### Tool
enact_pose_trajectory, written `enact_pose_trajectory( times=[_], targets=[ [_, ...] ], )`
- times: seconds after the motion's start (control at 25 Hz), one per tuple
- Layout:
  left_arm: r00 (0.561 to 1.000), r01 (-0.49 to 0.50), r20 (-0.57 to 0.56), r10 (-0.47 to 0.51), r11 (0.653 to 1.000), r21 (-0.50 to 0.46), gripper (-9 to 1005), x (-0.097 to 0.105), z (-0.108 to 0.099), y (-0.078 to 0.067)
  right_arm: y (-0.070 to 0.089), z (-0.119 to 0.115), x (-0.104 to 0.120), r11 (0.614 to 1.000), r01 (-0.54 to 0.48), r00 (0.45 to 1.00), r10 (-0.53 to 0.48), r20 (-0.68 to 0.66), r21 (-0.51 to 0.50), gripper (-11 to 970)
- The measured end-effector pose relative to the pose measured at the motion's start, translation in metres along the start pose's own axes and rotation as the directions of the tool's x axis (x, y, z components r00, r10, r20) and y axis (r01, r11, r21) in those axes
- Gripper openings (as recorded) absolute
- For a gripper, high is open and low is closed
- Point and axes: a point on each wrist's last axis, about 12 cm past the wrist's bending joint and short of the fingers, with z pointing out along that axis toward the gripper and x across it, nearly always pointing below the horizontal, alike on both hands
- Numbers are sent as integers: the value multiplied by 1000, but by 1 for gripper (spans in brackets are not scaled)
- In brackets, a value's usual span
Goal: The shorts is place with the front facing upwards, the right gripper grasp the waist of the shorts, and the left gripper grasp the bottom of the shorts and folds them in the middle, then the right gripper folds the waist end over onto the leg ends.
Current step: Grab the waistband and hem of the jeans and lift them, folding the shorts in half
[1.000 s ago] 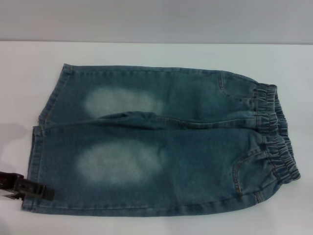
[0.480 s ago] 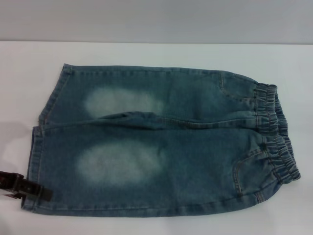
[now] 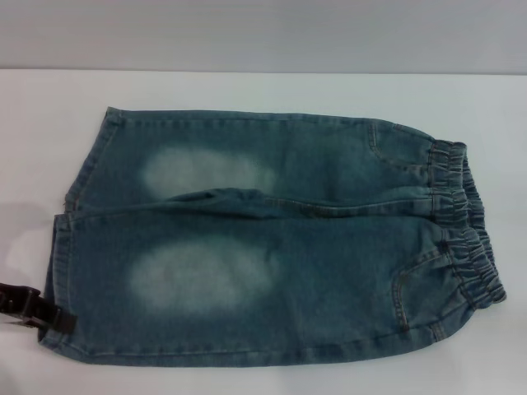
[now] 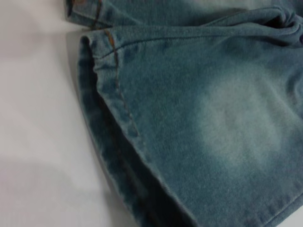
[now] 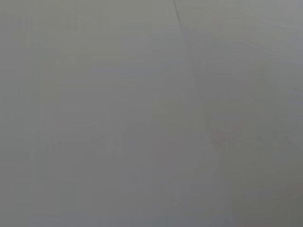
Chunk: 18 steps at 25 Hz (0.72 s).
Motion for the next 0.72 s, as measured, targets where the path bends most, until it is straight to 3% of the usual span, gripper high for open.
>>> enact_pose_trajectory(
  times=[0.2, 0.36, 0.52, 0.72],
  targets=[
    [1000, 1, 12, -1, 1000, -3, 272, -2, -1, -1, -2, -2, 0, 1000, 2, 1000, -2, -1, 7, 515],
    [1000, 3, 22, -3, 1000, 1, 79, -3, -3, -2, -4, -4, 0, 1000, 4, 1000, -4, -5, 12, 516],
    [1000, 3, 27, -3, 1000, 6, 38, -5, -2, -4, -6, -5, 1, 1000, -1, 1000, 1, -10, 16, 516],
    [997, 16, 80, -19, 999, 37, 20, -8, -4, -5, -12, -2, -2, 992, -124, 992, 124, -23, -11, 516]
  ],
)
